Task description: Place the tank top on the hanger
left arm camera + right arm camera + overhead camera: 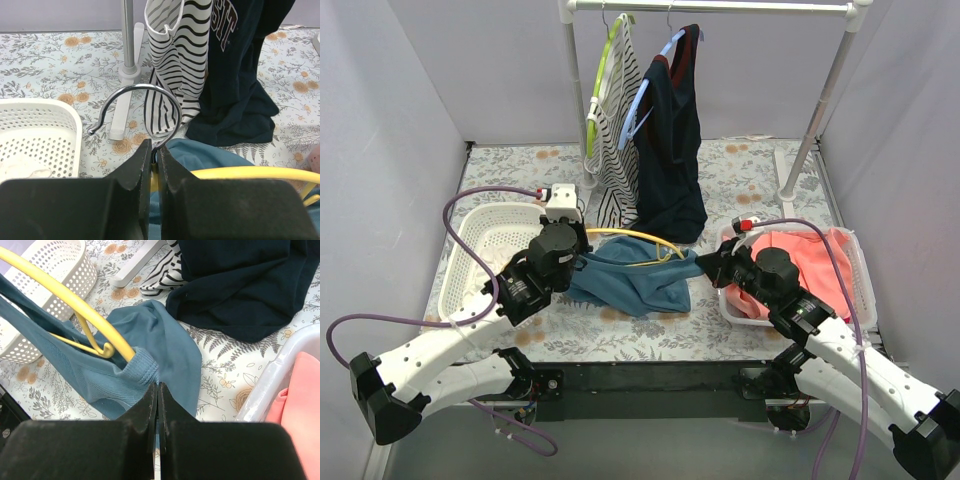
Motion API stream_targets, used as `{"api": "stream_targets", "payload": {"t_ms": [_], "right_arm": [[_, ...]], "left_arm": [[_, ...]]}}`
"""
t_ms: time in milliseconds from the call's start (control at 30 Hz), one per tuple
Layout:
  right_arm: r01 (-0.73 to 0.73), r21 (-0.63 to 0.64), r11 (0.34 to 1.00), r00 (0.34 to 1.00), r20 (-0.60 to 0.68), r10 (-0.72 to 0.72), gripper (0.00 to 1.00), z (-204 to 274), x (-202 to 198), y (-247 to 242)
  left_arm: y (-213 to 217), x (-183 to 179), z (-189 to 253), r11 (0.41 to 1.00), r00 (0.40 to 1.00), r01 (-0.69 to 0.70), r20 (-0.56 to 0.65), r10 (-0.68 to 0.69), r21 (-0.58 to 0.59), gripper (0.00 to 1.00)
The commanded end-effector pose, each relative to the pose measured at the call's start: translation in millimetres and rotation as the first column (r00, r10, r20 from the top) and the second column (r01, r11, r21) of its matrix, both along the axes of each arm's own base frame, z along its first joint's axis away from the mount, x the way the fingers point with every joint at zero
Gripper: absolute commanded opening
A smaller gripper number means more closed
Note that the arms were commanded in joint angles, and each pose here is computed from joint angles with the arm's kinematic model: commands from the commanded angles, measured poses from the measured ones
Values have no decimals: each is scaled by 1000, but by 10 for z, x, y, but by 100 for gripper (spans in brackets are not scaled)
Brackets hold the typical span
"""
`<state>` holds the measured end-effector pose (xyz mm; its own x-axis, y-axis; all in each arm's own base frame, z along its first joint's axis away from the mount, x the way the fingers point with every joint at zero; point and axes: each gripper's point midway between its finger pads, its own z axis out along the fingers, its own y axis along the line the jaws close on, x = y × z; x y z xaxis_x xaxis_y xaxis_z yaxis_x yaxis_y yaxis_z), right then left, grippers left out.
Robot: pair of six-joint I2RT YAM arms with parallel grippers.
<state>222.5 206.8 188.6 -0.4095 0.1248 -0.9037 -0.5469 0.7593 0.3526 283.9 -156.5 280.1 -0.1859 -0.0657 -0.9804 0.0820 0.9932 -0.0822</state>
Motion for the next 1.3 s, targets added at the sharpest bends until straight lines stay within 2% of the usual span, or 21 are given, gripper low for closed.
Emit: {"api": "stream_targets", "payload": {"t_ms": [0, 667, 1000, 1267], "right_arm": [[11, -4, 1000, 999, 40, -11, 1, 75, 24, -27], [-36, -1, 999, 985, 168, 35, 1, 756, 197, 146], [-282, -48, 958, 943, 170, 286, 1, 990, 141, 593], [-316, -36, 948, 931, 183, 317, 1, 1228, 123, 674]], "left_arm": [[13, 39, 283, 999, 998, -8, 57, 9, -33, 0], [-43, 38, 179, 1000, 999, 21, 42, -21, -18, 0], [-279, 53, 288, 991, 991, 123, 52, -121, -45, 0], [-464, 94, 295, 982, 985, 167, 46, -164, -89, 0]]}}
